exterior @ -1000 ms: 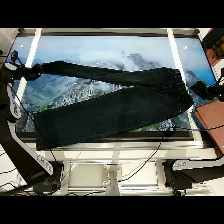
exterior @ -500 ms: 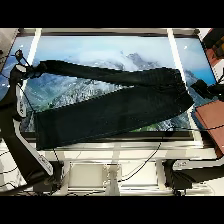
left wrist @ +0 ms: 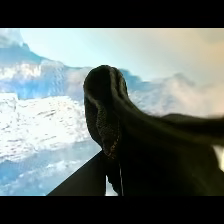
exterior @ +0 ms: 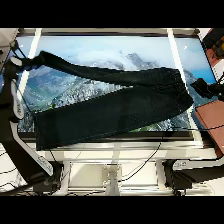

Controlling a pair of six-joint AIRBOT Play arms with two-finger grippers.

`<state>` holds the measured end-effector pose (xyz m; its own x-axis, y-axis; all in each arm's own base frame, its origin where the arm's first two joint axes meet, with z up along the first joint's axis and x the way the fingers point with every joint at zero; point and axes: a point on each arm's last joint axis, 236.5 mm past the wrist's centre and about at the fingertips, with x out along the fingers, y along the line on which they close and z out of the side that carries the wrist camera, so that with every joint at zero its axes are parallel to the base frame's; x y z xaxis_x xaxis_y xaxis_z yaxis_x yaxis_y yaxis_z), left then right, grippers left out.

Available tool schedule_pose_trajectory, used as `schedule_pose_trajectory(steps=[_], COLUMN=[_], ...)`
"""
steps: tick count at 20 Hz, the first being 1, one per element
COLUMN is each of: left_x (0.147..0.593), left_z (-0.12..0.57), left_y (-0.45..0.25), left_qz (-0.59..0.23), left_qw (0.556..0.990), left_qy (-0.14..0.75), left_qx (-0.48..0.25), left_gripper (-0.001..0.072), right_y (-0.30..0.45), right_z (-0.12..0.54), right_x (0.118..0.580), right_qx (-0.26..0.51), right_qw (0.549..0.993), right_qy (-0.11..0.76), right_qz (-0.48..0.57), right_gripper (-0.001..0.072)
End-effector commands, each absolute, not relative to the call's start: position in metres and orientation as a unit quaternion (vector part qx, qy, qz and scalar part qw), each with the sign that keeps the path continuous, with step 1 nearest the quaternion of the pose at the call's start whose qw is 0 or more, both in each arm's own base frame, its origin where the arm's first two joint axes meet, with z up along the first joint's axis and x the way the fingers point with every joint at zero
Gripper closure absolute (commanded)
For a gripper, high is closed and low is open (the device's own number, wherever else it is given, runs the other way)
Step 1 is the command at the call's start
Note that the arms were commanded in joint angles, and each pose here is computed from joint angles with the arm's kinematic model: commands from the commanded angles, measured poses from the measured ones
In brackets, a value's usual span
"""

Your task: Fold the clothes and pants, and hang the long-sleeved shirts on hangers.

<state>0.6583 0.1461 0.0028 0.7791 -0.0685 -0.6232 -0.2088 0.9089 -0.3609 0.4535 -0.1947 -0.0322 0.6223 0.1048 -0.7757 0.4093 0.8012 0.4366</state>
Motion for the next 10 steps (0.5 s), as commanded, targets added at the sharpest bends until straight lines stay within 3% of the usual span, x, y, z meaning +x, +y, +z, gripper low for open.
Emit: schedule_pose_trajectory(steps=[1,3,7,10], left_x=[0.618,0.574,0.479,0.462], left_z=[0.05,0.037,-0.012,-0.025], left_y=[0.153,0.166,0.169,0.176], left_qz=[0.036,0.052,0.045,0.056], left_qw=[0.903,0.867,0.75,0.726], left_qy=[0.367,0.445,0.618,0.648], left_qx=[-0.22,-0.22,-0.232,-0.224], left_gripper=[0.0683,0.0683,0.0681,0.0682], right_y=[-0.192,-0.188,-0.182,-0.175], right_z=[-0.031,-0.032,-0.034,-0.034], right_x=[0.455,0.452,0.448,0.451], right_qx=[0.307,0.309,0.308,0.288], right_qw=[0.848,0.844,0.839,0.844], right_qy=[0.423,0.431,0.444,0.448], right_qz=[-0.087,-0.08,-0.069,-0.056], right_gripper=[0.0219,0.0219,0.0218,0.0217])
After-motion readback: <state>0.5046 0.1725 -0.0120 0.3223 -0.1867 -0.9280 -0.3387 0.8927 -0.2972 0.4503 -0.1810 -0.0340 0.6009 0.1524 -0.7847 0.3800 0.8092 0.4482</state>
